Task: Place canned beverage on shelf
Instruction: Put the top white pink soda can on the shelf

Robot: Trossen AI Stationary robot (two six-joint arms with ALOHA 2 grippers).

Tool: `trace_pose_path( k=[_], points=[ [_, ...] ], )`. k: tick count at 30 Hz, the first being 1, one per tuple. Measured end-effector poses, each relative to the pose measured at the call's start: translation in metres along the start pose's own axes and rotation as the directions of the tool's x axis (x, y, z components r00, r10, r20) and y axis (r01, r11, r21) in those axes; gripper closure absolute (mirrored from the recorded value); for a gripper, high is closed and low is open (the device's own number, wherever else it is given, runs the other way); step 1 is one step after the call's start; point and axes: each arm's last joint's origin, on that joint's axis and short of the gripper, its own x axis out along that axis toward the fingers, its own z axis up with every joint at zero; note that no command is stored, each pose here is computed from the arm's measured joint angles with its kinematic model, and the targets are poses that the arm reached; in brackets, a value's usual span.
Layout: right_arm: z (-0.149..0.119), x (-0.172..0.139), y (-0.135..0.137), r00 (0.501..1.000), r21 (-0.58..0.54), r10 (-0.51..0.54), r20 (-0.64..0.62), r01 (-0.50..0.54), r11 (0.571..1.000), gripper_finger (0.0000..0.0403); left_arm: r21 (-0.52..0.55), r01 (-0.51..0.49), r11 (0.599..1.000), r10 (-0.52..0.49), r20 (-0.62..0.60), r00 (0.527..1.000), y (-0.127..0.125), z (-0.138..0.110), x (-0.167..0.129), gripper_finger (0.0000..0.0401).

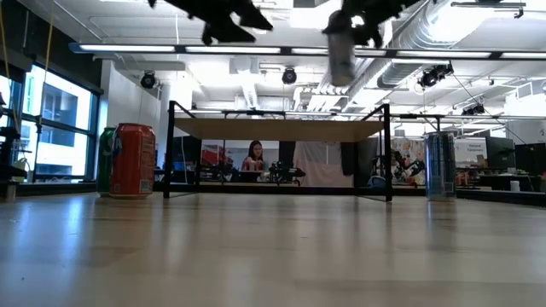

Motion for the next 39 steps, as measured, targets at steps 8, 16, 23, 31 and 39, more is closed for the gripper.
trace_pose_path(
  k=[8, 16, 23, 31, 39],
  points=[
    [-0.034, -0.003, -0.016, 0.995, -0.016, 0.095, -0.012, -0.095, 0.995, 0.017, -0.114, 0.072, 0.991, -0.055, 0.144, 0.988, 0.009, 0.031, -0.035, 0.0142],
    [-0.044, 0.022, -0.058, 0.992, -0.066, 0.124, 0.04, -0.121, 0.99, 0.017, -0.195, 0.136, 0.971, -0.094, 0.21, 0.973, 0.012, 0.043, -0.049, 0.0142],
    [-0.05, 0.048, -0.08, 0.975, -0.053, 0.223, -0.004, -0.223, 0.974, 0.017, -0.231, 0.148, 0.962, -0.094, 0.228, 0.969, 0.012, 0.044, -0.05, 0.0142],
    [-0.052, 0.057, -0.102, 0.985, -0.085, 0.17, -0.013, -0.171, 0.982, 0.0168, -0.233, 0.148, 0.961, -0.094, 0.227, 0.969, 0.012, 0.044, -0.05, 0.0142],
    [-0.054, 0.061, -0.104, 0.983, -0.113, 0.185, -0.008, -0.184, 0.976, 0.0163, -0.23, 0.147, 0.962, -0.094, 0.227, 0.969, 0.012, 0.044, -0.05, 0.0142]
  ],
)
